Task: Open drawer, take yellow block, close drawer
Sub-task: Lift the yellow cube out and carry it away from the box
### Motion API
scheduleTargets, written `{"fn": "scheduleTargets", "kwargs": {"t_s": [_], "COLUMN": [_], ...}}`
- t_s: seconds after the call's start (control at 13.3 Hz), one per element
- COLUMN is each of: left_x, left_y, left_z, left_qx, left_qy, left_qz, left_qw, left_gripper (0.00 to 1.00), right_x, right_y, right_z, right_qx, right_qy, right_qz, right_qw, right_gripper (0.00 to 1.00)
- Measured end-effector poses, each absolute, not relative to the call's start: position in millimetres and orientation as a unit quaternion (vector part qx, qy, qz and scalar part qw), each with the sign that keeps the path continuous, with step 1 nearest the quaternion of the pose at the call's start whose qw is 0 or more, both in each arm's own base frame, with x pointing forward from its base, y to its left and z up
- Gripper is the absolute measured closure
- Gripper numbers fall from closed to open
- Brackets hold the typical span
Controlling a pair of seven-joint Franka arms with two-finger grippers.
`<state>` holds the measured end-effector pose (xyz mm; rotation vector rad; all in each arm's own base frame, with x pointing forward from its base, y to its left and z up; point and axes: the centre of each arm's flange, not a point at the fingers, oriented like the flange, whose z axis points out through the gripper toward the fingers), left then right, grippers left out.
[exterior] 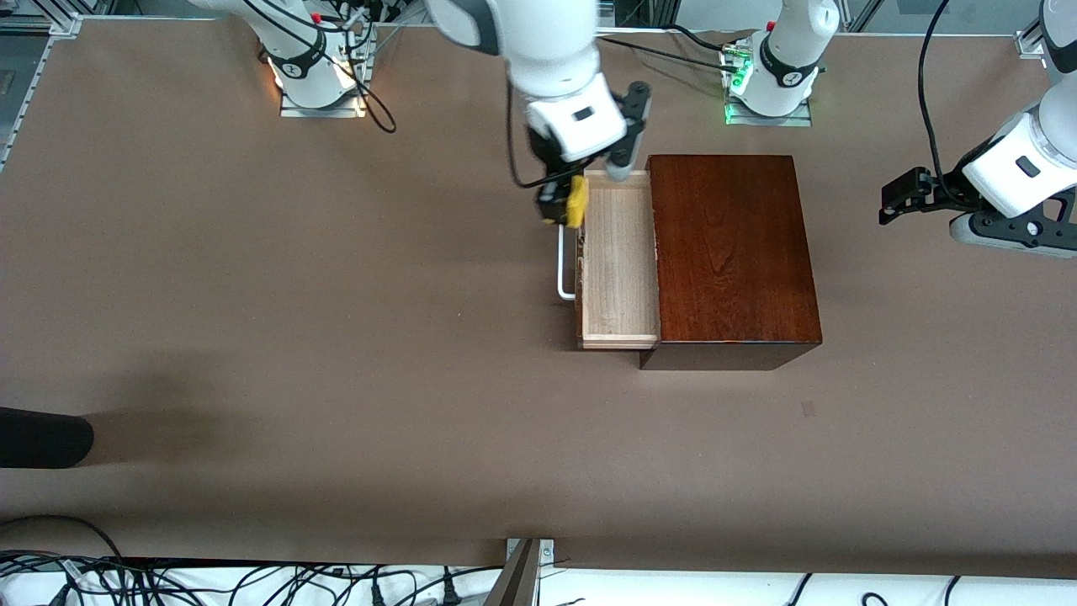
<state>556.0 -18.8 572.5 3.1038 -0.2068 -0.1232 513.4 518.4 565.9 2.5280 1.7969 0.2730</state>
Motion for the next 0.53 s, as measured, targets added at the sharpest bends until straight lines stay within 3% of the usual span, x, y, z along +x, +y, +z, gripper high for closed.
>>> {"fn": "scheduleTargets", "kwargs": {"t_s": [0.53], "left_x": [556.0], "left_y": [-19.9], "left_z": [572.4], "left_qx": [0.997], "left_qy": [-0.068], "left_qz": [-0.040], "left_qw": [0.014], "left_gripper": [0.00], "right_x": [612.3], "right_y": [338.2], "right_z": [612.5], "right_qx": [0.917], "right_qy": [0.387], "right_qz": [0.098], "right_qw": [0.022], "right_gripper": [0.44]}}
